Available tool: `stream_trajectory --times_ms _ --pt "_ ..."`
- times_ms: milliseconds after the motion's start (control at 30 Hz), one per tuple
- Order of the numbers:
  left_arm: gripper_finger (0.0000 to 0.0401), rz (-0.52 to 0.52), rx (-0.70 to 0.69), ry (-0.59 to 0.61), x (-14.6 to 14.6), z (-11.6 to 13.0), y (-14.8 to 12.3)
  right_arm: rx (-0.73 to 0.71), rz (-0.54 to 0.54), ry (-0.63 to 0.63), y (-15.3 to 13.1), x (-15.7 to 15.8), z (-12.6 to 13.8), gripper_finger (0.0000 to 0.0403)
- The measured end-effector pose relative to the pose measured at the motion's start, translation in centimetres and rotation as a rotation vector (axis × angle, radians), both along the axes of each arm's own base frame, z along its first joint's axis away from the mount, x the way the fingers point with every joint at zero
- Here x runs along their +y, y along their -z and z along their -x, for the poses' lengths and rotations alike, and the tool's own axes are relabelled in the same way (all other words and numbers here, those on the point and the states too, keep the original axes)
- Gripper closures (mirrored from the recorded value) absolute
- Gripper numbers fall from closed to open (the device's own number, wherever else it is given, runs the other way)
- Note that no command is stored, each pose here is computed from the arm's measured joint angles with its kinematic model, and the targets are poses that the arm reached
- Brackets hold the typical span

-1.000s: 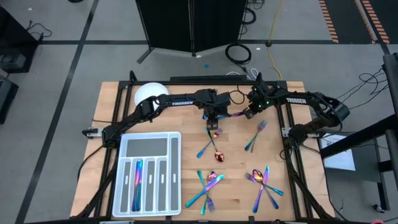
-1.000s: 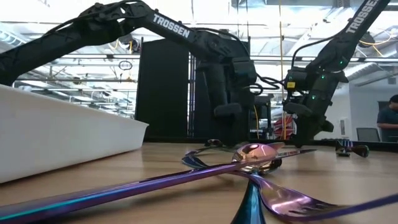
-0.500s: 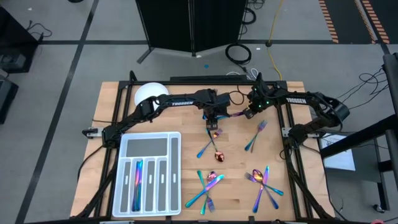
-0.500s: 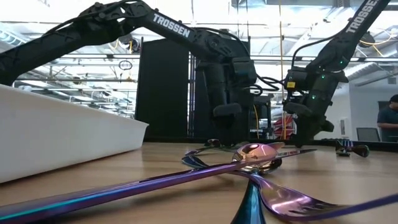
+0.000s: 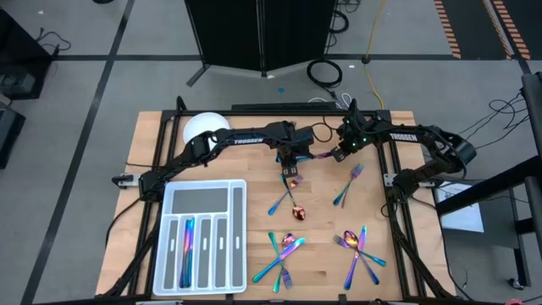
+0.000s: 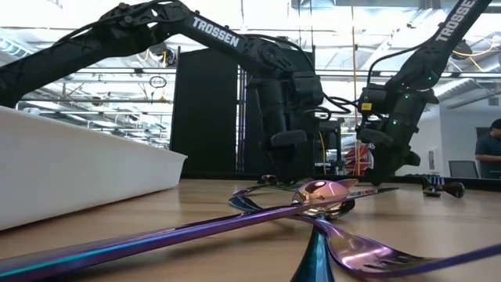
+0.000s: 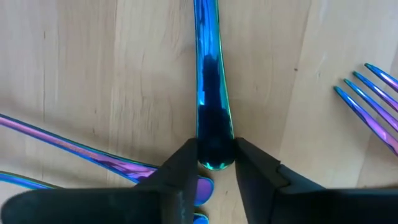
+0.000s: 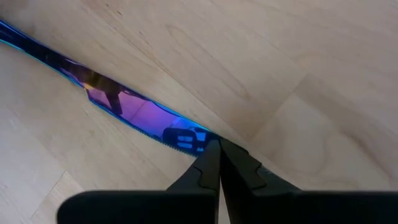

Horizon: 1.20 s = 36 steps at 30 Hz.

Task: Sort silverware
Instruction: Put the iridescent blue knife in the silverware tray

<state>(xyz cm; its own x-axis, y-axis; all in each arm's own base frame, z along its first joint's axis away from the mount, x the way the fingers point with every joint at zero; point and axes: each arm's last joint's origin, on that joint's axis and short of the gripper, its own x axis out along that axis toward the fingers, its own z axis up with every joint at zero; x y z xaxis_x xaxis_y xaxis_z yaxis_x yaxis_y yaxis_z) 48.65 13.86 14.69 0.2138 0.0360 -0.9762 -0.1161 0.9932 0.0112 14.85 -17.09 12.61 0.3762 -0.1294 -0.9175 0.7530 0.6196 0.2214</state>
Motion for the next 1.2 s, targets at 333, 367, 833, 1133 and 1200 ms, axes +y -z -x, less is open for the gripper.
stream_trajectory --times_ms 333,367,833,1133,1200 --pt "0.0330 -0.003 -0.012 -0.002 0.0 -0.1 0.0 0.001 0.001 -0.004 0.0 0.0 0.0 0.0403" --pt "0.0330 -0.003 -0.012 -0.002 0.0 -0.1 0.0 0.002 0.002 -0.008 0.0 0.0 0.0 0.0403" --pt "0.0332 -0.015 -0.051 0.002 0.1 -0.5 -0.5 -0.216 0.212 0.064 -7.4 2.5 2.3 0.0403" --pt "0.0333 0.015 -0.133 0.016 0.0 -0.6 -3.2 -0.475 0.272 0.035 -11.5 5.7 3.7 0.0403" --pt "0.0333 0.018 -0.143 0.017 0.0 -0.6 -3.6 -0.510 0.263 0.026 -11.9 6.2 3.6 0.0403"
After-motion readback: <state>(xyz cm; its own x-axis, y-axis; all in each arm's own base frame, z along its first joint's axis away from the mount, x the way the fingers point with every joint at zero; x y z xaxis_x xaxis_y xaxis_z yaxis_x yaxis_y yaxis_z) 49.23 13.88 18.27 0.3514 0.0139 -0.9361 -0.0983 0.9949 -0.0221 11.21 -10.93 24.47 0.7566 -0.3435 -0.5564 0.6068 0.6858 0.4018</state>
